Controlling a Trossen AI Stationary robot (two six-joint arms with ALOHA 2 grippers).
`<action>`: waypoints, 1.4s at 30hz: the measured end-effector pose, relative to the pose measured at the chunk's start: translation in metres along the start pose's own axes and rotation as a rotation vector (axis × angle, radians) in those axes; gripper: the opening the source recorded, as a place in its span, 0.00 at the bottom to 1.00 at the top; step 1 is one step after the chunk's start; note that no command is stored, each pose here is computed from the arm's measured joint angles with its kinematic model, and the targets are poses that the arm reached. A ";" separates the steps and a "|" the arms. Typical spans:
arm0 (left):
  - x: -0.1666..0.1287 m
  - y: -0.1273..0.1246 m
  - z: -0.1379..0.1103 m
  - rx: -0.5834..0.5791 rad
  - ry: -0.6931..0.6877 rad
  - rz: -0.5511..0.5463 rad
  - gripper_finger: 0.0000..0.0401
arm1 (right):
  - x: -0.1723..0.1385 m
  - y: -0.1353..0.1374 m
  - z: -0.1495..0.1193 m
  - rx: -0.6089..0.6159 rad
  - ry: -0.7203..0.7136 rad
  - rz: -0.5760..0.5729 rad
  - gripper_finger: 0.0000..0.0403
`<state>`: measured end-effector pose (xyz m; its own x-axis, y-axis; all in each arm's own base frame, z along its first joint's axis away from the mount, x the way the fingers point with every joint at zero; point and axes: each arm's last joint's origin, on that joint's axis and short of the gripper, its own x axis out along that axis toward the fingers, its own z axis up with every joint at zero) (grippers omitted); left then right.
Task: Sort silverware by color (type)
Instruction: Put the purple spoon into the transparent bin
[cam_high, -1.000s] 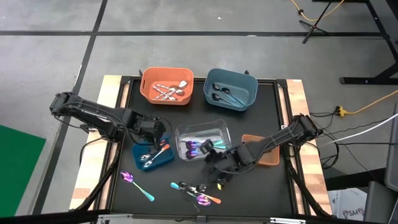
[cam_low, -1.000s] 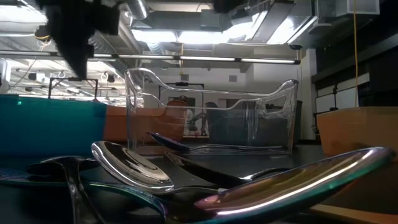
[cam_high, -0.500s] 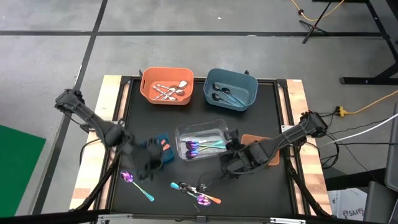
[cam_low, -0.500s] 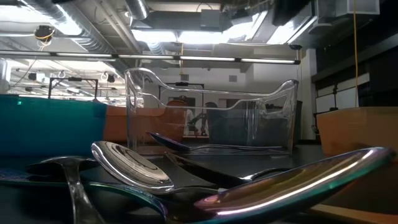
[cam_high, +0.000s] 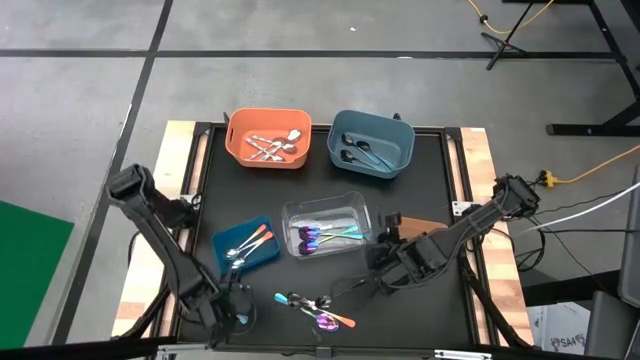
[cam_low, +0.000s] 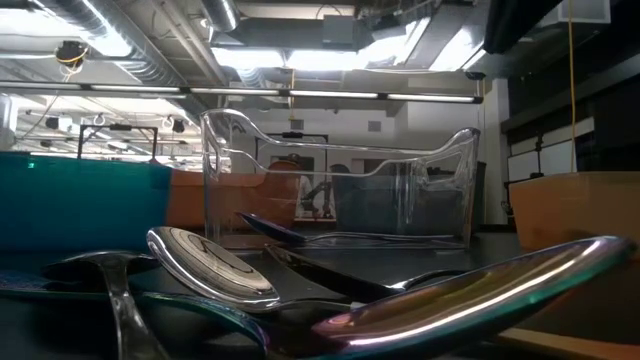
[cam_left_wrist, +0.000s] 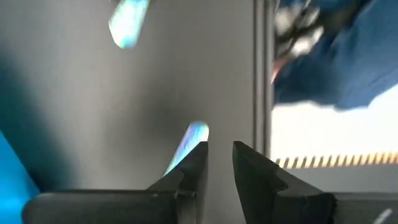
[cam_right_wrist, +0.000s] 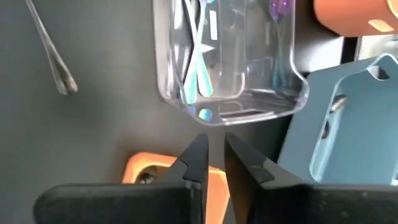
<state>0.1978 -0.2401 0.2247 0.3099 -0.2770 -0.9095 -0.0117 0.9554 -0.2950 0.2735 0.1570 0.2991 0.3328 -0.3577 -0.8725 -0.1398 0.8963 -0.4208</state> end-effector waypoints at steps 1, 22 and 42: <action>0.006 -0.001 -0.004 0.011 0.040 0.011 0.17 | 0.000 0.000 0.001 0.007 -0.006 0.007 0.10; 0.028 0.007 -0.045 0.192 0.279 0.255 0.17 | 0.000 0.002 0.007 0.014 -0.058 0.035 0.10; 0.056 0.010 -0.050 0.322 0.356 0.315 0.17 | 0.000 0.002 0.007 0.023 -0.056 0.042 0.10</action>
<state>0.1671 -0.2513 0.1558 -0.0015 0.0616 -0.9981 0.2555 0.9650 0.0592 0.2798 0.1608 0.2995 0.3785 -0.3049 -0.8739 -0.1340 0.9162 -0.3776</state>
